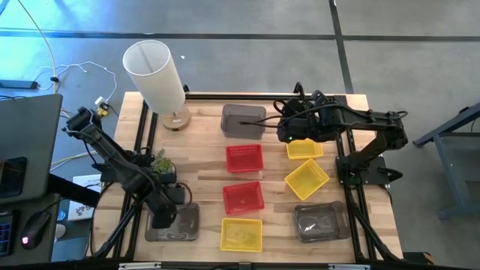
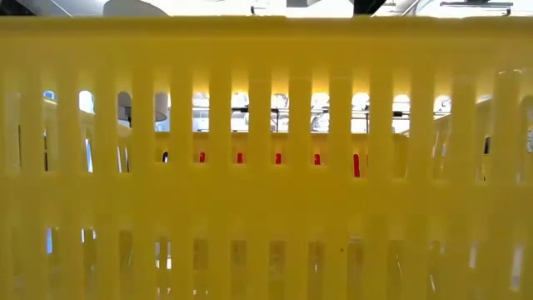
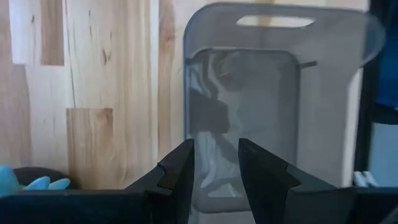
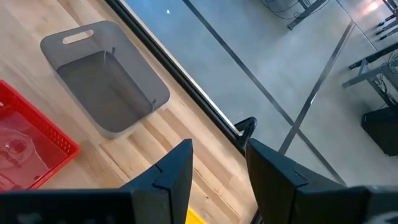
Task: Stack baskets by color
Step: Stack the bottom left black basket on the top black basket
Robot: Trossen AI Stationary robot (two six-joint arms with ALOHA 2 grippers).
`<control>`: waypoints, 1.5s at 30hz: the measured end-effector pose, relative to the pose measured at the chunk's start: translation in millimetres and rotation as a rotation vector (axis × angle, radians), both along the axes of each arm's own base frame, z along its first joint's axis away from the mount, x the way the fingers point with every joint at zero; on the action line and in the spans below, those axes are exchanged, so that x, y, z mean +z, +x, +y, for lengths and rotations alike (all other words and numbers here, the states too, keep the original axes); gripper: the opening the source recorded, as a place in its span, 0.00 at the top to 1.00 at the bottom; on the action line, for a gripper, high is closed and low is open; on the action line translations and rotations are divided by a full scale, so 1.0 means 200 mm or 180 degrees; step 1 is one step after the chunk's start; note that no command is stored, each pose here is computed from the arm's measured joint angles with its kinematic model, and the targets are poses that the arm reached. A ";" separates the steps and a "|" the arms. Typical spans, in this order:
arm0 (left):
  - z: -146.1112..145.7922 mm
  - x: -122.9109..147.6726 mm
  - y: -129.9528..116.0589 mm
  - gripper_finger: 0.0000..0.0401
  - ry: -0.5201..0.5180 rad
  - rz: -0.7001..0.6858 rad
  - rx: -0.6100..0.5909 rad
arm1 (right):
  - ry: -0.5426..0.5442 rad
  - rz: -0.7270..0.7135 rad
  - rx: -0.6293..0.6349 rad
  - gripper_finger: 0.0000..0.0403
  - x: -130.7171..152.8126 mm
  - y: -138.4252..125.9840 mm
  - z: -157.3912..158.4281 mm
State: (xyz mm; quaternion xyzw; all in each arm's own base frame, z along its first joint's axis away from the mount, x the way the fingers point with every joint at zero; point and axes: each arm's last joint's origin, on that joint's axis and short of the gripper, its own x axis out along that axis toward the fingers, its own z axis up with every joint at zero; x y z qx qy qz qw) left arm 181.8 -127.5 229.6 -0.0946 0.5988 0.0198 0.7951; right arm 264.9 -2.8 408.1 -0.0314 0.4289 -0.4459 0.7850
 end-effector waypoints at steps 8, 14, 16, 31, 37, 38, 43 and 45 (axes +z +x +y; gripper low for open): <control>-0.02 -0.08 0.03 0.72 0.0197 0.0274 0.0037 | 0.0033 0.0002 0.0009 0.66 0.00 0.00 0.00; -0.03 -0.15 0.05 0.72 0.0365 0.0418 0.0097 | 0.0055 0.0004 0.0016 0.66 0.00 0.00 0.00; -0.04 -0.17 0.06 0.72 0.0431 0.0468 0.0104 | 0.0055 0.0004 0.0016 0.66 0.00 0.00 0.00; -0.02 -0.23 0.09 0.98 0.0588 0.0600 0.0067 | 0.0189 0.0013 0.0054 0.66 -0.01 0.00 0.01; 0.01 -0.22 0.11 1.00 0.0575 0.0566 0.0085 | 0.0170 0.0008 0.0034 0.66 -0.01 0.00 0.00; 0.01 -0.21 0.11 1.00 0.0557 0.0540 0.0090 | 0.0169 0.0009 0.0033 0.66 -0.01 0.00 0.00; 0.05 -0.14 0.10 1.00 0.0469 0.0333 0.0141 | 0.0143 0.0002 0.0025 0.66 0.00 0.00 0.00; 0.07 -0.10 0.09 1.00 0.0476 0.0211 0.0157 | 0.0128 -0.0006 0.0022 0.66 0.00 0.00 0.00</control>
